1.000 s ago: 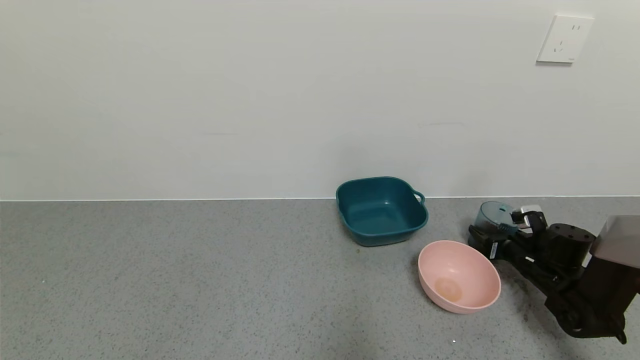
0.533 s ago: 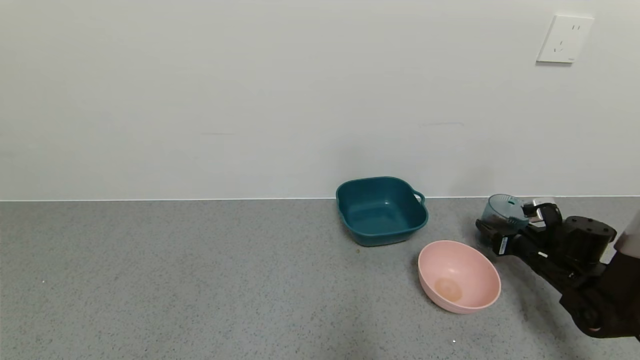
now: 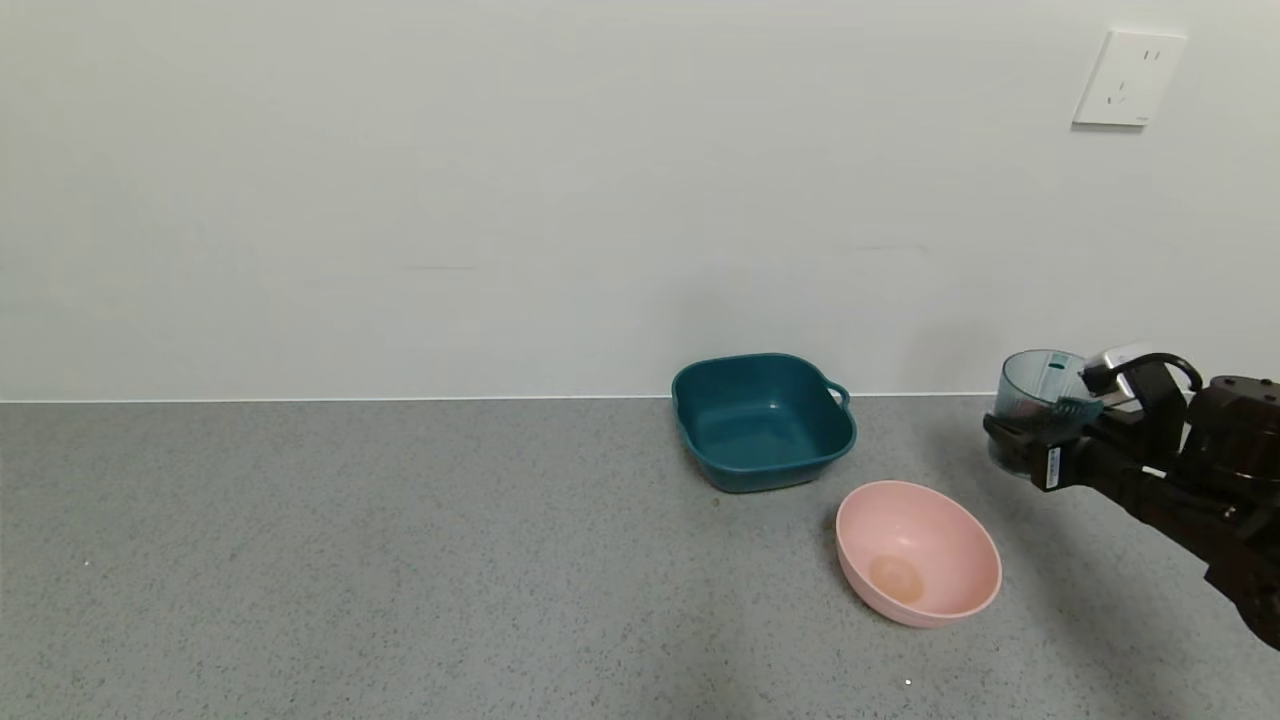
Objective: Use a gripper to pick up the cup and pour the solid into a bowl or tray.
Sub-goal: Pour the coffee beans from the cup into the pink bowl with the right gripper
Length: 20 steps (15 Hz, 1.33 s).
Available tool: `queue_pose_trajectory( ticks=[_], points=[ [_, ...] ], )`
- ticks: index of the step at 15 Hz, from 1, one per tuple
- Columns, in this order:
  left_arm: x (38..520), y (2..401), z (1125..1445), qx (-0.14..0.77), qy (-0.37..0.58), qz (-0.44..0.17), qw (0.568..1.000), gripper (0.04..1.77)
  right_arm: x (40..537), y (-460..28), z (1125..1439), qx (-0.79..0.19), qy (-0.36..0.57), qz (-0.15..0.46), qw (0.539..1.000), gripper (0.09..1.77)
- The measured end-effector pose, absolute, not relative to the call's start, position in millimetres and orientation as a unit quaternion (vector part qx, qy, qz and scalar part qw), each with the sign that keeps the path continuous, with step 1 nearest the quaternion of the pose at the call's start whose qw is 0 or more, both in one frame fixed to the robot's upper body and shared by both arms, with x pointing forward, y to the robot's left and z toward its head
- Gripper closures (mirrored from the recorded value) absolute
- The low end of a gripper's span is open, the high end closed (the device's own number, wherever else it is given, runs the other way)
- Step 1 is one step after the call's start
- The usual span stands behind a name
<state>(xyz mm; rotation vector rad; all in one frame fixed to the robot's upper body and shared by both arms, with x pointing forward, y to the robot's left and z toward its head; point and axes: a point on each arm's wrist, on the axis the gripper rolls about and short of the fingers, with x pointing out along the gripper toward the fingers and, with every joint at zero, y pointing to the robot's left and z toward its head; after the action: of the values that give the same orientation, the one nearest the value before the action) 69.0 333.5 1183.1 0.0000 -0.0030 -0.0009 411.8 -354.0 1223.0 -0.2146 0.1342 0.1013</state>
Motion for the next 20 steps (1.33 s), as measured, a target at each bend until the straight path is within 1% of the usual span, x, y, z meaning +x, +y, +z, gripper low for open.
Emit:
queue_pose_trajectory(
  ticks=[3,7,12,17,20],
  points=[
    [69.0,333.5,1183.1,0.000,-0.002,0.000,1.000,0.06,404.5,-351.4,1240.3,-0.166,0.039,0.054,0.984,0.49],
    [69.0,333.5,1183.1,0.000,-0.002,0.000,1.000,0.06,401.5,-353.2,1250.0,-0.268,0.014,0.068,0.961,0.49],
    [69.0,333.5,1183.2,0.000,-0.002,0.000,1.000,0.06,395.1,-347.8,1246.4,-0.325,0.015,0.085,0.942,0.49],
    [69.0,333.5,1183.1,0.000,-0.001,0.000,1.000,0.06,384.4,-340.9,1233.1,-0.388,0.033,0.106,0.915,0.49],
    [69.0,333.5,1183.1,0.000,-0.002,0.000,1.000,0.06,383.7,-337.4,1230.1,-0.429,0.037,0.104,0.897,0.49]
  ],
)
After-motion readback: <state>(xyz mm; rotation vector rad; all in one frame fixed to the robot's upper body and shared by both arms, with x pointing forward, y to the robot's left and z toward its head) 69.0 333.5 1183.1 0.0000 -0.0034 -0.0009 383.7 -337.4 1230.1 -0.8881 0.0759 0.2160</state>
